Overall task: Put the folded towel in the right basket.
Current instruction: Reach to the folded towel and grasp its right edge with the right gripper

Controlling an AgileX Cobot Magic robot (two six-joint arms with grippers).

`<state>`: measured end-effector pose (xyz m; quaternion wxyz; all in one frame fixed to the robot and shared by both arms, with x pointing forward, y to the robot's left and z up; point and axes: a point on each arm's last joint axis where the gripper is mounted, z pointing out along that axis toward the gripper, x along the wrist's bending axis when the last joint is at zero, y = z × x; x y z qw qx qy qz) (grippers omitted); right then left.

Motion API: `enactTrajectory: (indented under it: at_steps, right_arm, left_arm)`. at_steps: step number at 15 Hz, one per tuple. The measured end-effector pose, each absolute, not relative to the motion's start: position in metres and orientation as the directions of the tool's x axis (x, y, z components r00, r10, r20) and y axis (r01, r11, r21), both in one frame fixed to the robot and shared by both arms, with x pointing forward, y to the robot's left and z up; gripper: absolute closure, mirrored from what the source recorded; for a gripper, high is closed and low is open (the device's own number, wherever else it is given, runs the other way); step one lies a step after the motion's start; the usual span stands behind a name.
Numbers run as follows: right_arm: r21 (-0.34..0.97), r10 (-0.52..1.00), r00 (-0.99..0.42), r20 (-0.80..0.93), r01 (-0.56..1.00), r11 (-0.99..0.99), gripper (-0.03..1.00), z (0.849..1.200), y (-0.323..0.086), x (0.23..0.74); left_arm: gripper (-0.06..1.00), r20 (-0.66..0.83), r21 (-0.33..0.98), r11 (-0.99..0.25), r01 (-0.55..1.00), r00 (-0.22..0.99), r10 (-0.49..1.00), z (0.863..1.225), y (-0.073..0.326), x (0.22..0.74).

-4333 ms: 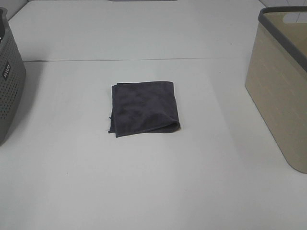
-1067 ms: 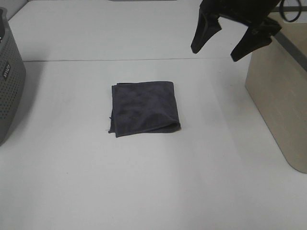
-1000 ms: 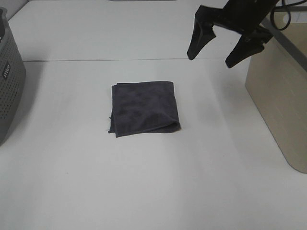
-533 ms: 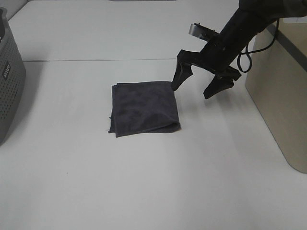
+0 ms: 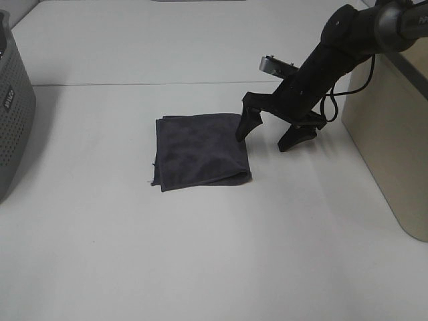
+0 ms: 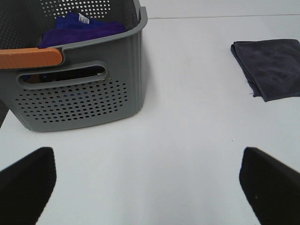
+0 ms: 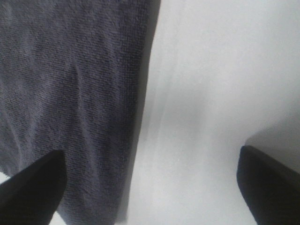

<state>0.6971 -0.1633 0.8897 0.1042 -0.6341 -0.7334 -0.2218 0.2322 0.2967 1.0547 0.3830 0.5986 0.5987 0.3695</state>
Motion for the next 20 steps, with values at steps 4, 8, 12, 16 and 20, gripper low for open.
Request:
enactTrajectory:
  at_steps: [4, 8, 12, 16, 20]
  right_arm:
    - [0.225, 0.887, -0.170, 0.430, 0.971, 0.077, 0.03, 0.886, -0.163, 0.701]
    - [0.202, 0.865, -0.132, 0.484, 0.979, 0.036, 0.03, 0.879, -0.158, 0.704]
    - [0.201, 0.847, -0.144, 0.511, 0.979, 0.044, 0.04, 0.873, -0.125, 0.697]
    - [0.235, 0.846, -0.137, 0.515, 0.972, 0.014, 0.31, 0.859, -0.079, 0.689]
    - [0.236, 0.847, -0.116, 0.519, 0.972, -0.012, 0.90, 0.849, -0.074, 0.688]
  left_arm:
    - [-0.05, -0.016, 0.901, 0.010, 0.434, 0.010, 1.000, 1.055, 0.297, 0.232]
    - [-0.05, -0.016, 0.901, 0.010, 0.434, 0.010, 1.000, 1.055, 0.297, 0.232]
    - [-0.05, -0.016, 0.901, 0.010, 0.434, 0.010, 1.000, 1.055, 0.297, 0.232]
    - [-0.05, -0.016, 0.901, 0.010, 0.434, 0.010, 1.000, 1.055, 0.297, 0.232]
    - [-0.05, -0.016, 0.901, 0.010, 0.434, 0.010, 1.000, 1.055, 0.297, 0.232]
